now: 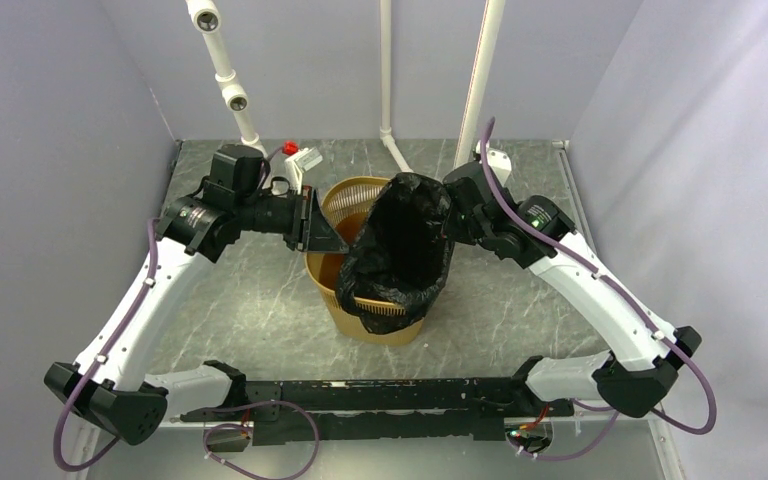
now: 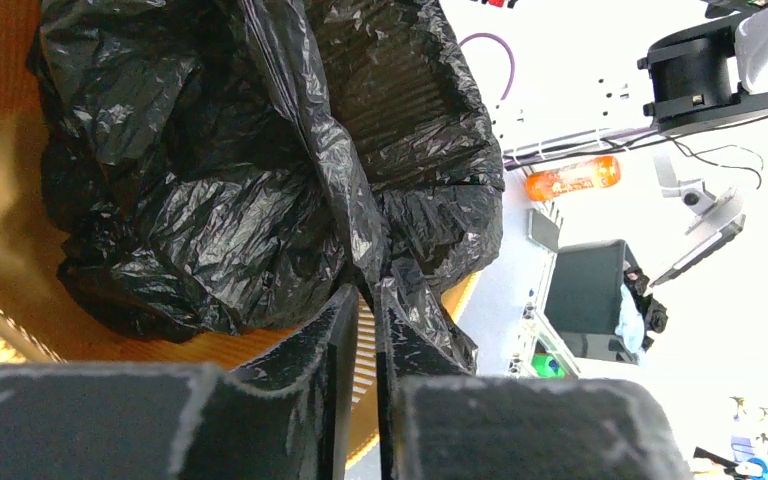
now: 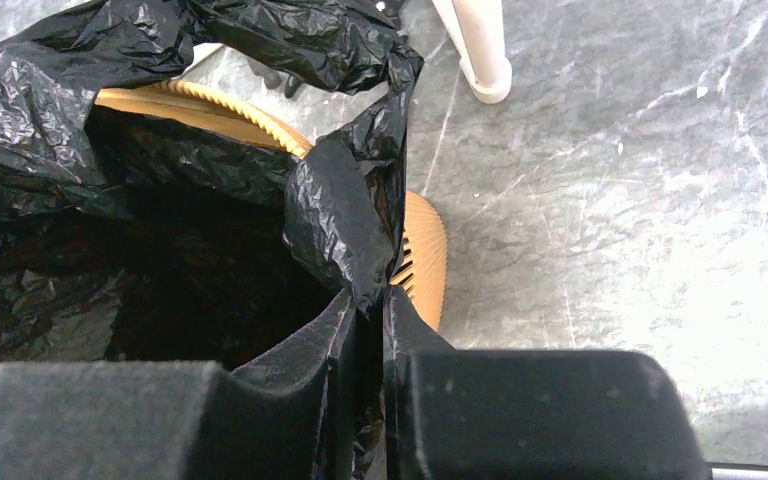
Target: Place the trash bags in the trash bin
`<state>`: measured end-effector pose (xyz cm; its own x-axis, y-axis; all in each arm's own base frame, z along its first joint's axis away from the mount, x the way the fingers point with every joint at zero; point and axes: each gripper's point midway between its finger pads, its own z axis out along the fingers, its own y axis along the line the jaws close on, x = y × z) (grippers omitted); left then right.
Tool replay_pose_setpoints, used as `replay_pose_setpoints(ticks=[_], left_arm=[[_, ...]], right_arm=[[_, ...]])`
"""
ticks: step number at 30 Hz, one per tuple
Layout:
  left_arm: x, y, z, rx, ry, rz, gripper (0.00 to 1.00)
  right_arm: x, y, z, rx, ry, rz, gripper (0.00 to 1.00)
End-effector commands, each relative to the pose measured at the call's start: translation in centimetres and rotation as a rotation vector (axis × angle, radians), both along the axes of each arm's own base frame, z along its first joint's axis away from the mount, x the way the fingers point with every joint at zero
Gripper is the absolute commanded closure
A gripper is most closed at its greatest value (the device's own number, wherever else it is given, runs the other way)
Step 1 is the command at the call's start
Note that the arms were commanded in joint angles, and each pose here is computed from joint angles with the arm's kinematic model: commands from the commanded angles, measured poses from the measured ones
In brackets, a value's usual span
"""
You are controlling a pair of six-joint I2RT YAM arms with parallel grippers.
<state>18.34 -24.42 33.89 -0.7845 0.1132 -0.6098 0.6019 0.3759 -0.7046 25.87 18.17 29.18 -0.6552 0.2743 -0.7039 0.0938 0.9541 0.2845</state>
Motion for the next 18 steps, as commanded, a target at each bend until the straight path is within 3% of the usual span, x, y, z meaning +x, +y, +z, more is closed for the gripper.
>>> replay_pose_setpoints(ticks=[1,7,8,10,12,14,18], left_arm=[[0.4,-0.4,0.8,-0.027,-0.033,-0.012,0.86],[0.6,0.8,-0.5,0.077,-0.035,0.03,0.91],[0.6,0.7,-0.5,0.069,-0.03,0.033,0.86],[0.8,0.4,-0.2,0.045,-0.023,0.046,0.59],[0.7,0.0,0.7,-0.002,-0.027,0.04,0.41],[0.8,-0.3,1.4,-0.057,-0.042,0.039,0.35],[0.6,0.7,2.3,-0.154,-0.012,0.034,0.34]], right_arm=[[1.0,0.3,2.7,0.101,-0.098,-0.002,1.0],[1.0,0.0,2.2,0.113,-0.094,-0.002,1.0],[1.0,0.0,2.2,0.116,-0.095,-0.003,1.0],[1.0,0.0,2.1,0.117,-0.095,-0.001,1.0],[1.0,0.0,2.0,0.114,-0.089,0.001,1.0],[0.9,0.0,1.9,0.115,-0.086,0.008,1.0],[0.9,0.1,1.7,0.116,-0.08,0.012,1.0]])
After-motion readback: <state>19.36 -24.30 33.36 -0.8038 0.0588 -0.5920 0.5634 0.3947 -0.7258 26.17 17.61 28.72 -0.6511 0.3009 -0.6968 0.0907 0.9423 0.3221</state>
